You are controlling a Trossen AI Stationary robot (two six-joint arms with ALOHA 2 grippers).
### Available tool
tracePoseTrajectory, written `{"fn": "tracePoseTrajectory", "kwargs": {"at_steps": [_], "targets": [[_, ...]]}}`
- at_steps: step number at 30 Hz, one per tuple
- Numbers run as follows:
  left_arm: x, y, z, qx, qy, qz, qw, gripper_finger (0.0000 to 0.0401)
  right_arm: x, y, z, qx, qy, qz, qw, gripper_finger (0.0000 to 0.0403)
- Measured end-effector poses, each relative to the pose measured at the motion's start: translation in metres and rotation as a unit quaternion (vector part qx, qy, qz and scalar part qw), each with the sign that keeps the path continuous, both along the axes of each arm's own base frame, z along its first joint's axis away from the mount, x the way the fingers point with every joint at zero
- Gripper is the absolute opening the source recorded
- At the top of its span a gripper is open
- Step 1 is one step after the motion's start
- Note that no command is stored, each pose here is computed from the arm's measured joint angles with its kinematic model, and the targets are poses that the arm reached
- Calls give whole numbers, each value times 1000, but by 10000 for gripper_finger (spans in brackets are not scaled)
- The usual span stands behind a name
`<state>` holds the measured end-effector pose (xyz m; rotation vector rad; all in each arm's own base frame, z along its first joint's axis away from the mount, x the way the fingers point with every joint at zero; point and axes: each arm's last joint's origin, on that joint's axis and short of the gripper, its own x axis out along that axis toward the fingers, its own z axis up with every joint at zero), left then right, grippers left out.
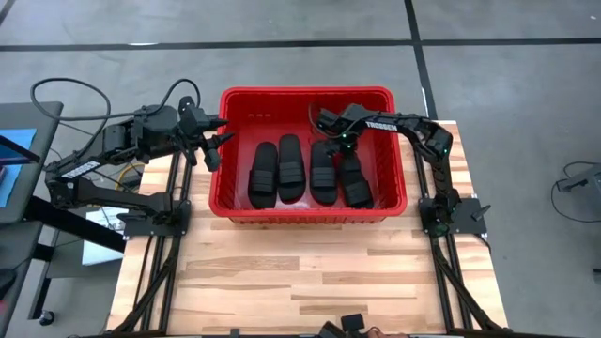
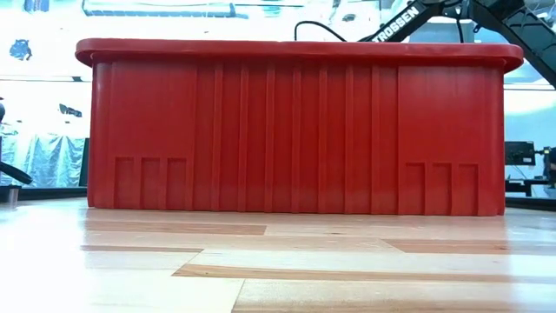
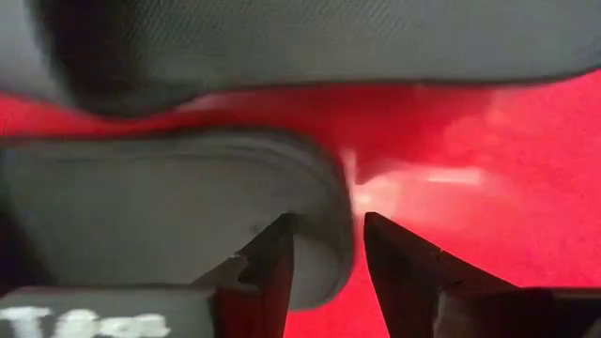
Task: Pick and place slides into bin
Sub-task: Adjust the slide inside the organizer bin
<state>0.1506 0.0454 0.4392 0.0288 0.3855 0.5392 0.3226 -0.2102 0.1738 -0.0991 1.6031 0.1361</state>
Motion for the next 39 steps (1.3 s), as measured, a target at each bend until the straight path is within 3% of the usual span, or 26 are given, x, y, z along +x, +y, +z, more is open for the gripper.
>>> {"fn": "tracePoseTrajectory", "kwargs": {"at_steps": [3, 8, 22, 31, 39], "targets": [[0, 0, 0, 0, 0, 0, 1000, 154, 2, -2, 0, -17, -2, 1, 1000, 98], [0, 0, 0, 0, 0, 0, 1000, 154, 2, -6, 0, -33, -7, -3, 999, 14], [0, 0, 0, 0, 0, 0, 1000, 154, -9, -30, 0, -86, -4, -82, 993, 1], [0, 0, 0, 0, 0, 0, 1000, 154, -8, -40, 3, -134, -16, -93, 987, 1], [0, 0, 0, 0, 0, 0, 1000, 154, -10, -39, 3, -130, -6, -92, 987, 1]]}}
